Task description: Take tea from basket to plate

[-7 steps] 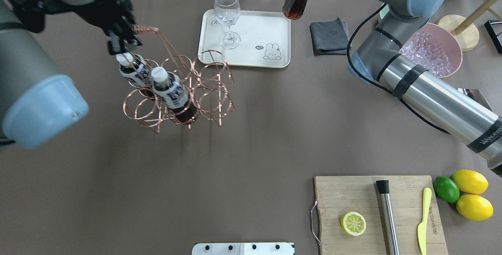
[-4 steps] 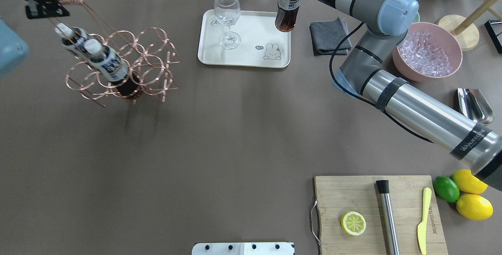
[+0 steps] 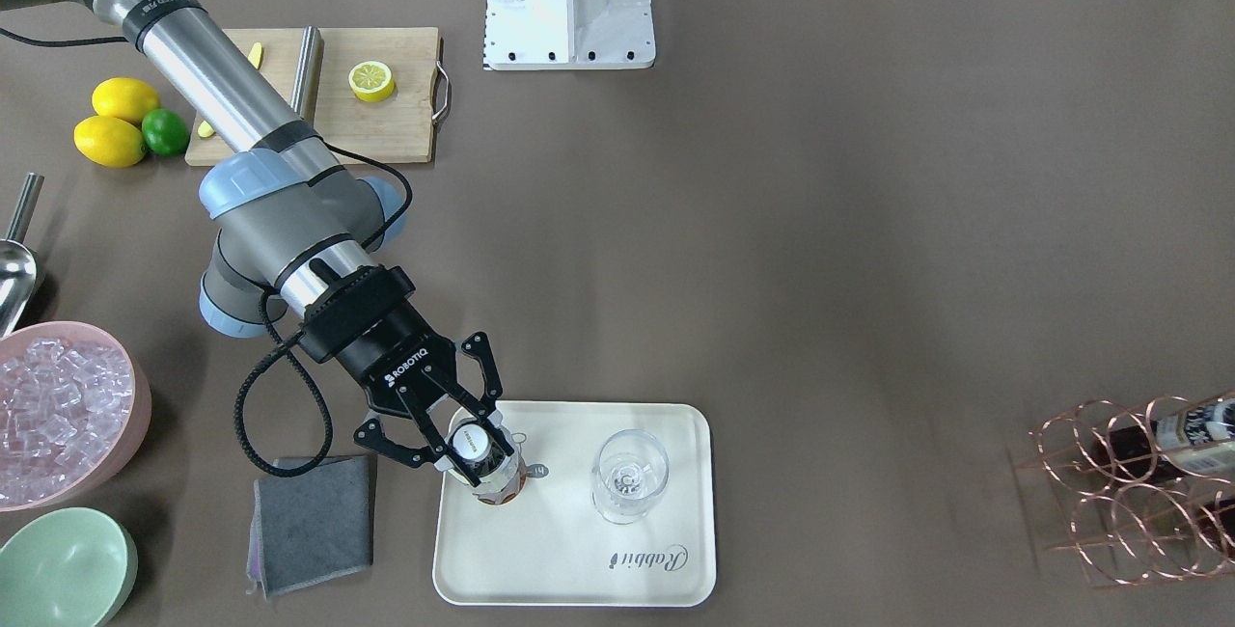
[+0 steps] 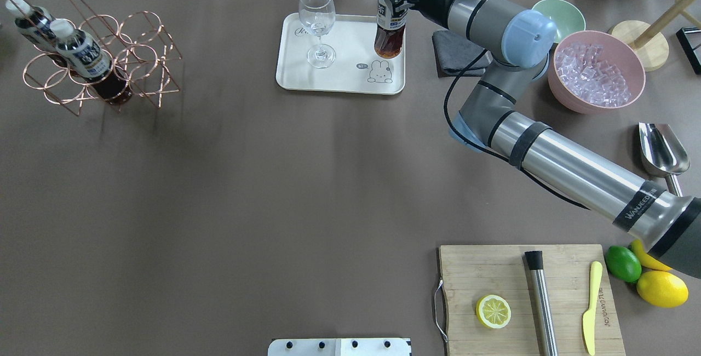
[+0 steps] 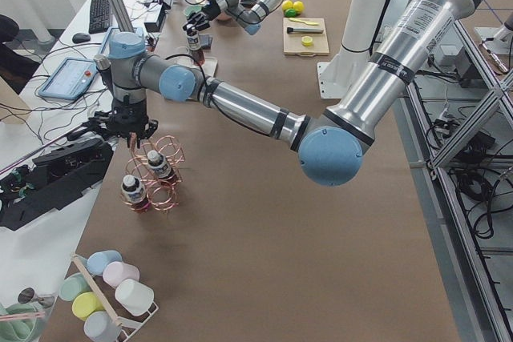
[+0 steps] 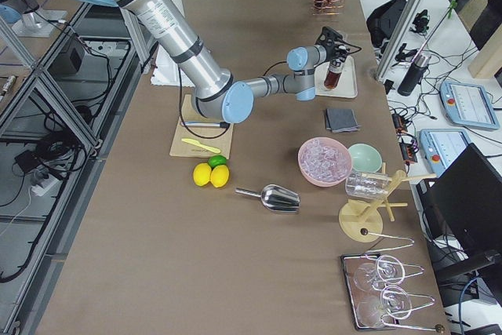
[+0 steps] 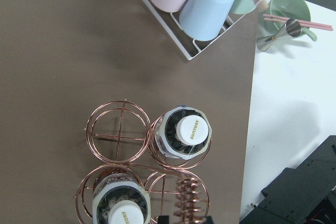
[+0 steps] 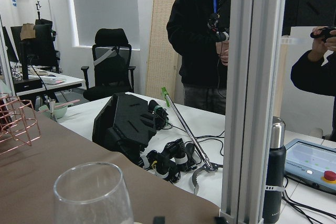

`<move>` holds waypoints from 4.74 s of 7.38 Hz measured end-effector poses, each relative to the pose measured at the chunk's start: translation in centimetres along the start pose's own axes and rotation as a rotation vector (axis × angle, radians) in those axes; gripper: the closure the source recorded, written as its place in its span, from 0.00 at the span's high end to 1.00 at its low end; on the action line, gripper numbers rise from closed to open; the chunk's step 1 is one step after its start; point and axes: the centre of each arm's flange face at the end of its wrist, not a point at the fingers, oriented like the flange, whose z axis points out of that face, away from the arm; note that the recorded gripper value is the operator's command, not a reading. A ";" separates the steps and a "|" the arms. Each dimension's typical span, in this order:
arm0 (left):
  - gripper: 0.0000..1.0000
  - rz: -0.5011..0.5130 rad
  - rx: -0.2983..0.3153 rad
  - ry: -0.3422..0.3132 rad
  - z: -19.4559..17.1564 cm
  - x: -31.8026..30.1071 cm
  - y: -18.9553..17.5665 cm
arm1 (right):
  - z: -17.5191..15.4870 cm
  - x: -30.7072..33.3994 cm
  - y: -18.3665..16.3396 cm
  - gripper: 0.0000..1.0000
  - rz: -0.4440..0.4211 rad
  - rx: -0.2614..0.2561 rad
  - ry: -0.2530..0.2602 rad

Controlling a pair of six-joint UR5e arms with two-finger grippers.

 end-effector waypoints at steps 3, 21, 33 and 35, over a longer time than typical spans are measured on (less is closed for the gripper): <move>0.95 0.030 0.006 0.022 1.9 2.4 -3.8 | -0.3 -1.0 1.1 0.00 0.000 0.020 -0.001; 0.98 1.558 -0.274 -0.035 3.3 -27.4 -18.1 | -5.7 12.0 -6.7 1.00 0.038 -0.491 -0.103; 0.98 1.650 -0.326 -0.088 6.0 -28.3 -20.5 | -42.4 18.6 4.4 1.00 1.144 -1.130 0.580; 0.98 1.678 -0.327 -0.082 5.8 -28.3 -20.4 | -49.3 23.1 8.2 1.00 1.041 -1.164 0.614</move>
